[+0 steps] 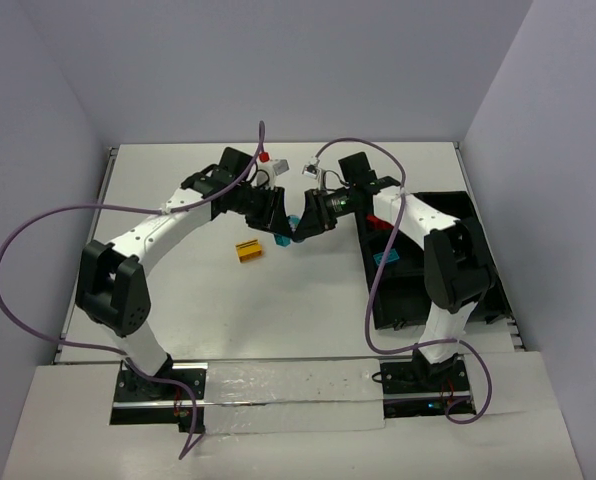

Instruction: Sort the legos into containers by color

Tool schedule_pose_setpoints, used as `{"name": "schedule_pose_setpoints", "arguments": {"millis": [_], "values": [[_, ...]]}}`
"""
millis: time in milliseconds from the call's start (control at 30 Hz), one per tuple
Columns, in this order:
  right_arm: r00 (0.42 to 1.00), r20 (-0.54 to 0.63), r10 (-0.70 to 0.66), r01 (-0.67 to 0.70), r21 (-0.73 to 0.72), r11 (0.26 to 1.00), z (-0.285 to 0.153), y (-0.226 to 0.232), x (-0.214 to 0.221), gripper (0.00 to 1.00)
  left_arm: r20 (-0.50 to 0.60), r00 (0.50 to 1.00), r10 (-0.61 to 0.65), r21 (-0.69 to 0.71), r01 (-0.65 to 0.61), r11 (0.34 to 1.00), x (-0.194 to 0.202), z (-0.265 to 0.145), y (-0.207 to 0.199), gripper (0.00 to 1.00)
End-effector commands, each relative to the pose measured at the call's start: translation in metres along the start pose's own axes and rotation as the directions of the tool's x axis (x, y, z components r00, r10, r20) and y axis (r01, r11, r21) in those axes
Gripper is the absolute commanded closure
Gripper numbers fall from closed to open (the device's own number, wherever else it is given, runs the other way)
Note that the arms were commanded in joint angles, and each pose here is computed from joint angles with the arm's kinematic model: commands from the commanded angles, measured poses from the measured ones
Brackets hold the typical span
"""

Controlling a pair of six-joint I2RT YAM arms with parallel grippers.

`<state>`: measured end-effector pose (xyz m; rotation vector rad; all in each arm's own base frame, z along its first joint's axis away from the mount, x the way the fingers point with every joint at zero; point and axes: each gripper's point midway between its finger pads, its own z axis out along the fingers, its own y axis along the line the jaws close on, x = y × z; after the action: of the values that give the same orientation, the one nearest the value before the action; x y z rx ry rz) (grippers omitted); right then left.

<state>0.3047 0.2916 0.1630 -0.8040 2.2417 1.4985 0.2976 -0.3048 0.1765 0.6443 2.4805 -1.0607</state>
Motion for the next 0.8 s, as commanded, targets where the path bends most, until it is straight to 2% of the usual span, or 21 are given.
{"name": "schedule_pose_setpoints", "arguments": {"millis": [0, 33, 200, 400, 600, 767], "values": [[0.993, 0.035, -0.112, 0.113, -0.038, 0.993, 0.013, 0.028, -0.02, 0.87, 0.112, 0.991, 0.08, 0.117, -0.093, 0.989, -0.015, -0.008, -0.054, 1.0], [0.993, 0.033, -0.109, 0.11, -0.039, 0.993, 0.013, 0.029, -0.018, 0.94, 0.1, 0.992, 0.076, 0.119, -0.088, 0.989, -0.011, -0.006, -0.052, 1.0], [0.992, 0.041, -0.117, 0.119, -0.038, 0.992, 0.009, 0.033, -0.012, 0.99, 0.092, 0.992, 0.083, 0.122, -0.094, 0.988, -0.006, -0.008, -0.052, 1.0], [0.992, 0.074, -0.102, 0.099, 0.044, 0.994, 0.004, 0.025, -0.011, 1.0, 0.1, 0.991, 0.092, 0.087, -0.101, 0.991, -0.008, -0.012, -0.045, 1.0], [0.979, 0.183, -0.084, 0.053, 0.17, 0.984, -0.014, 0.012, -0.026, 1.0, 0.087, 0.992, 0.091, 0.082, -0.098, 0.992, -0.005, -0.015, -0.04, 1.0], [0.957, 0.291, 0.002, -0.1, 0.322, 0.941, -0.045, -0.016, -0.028, 1.0, 0.101, 0.991, 0.093, 0.083, -0.102, 0.991, -0.007, -0.021, -0.044, 1.0]]}}
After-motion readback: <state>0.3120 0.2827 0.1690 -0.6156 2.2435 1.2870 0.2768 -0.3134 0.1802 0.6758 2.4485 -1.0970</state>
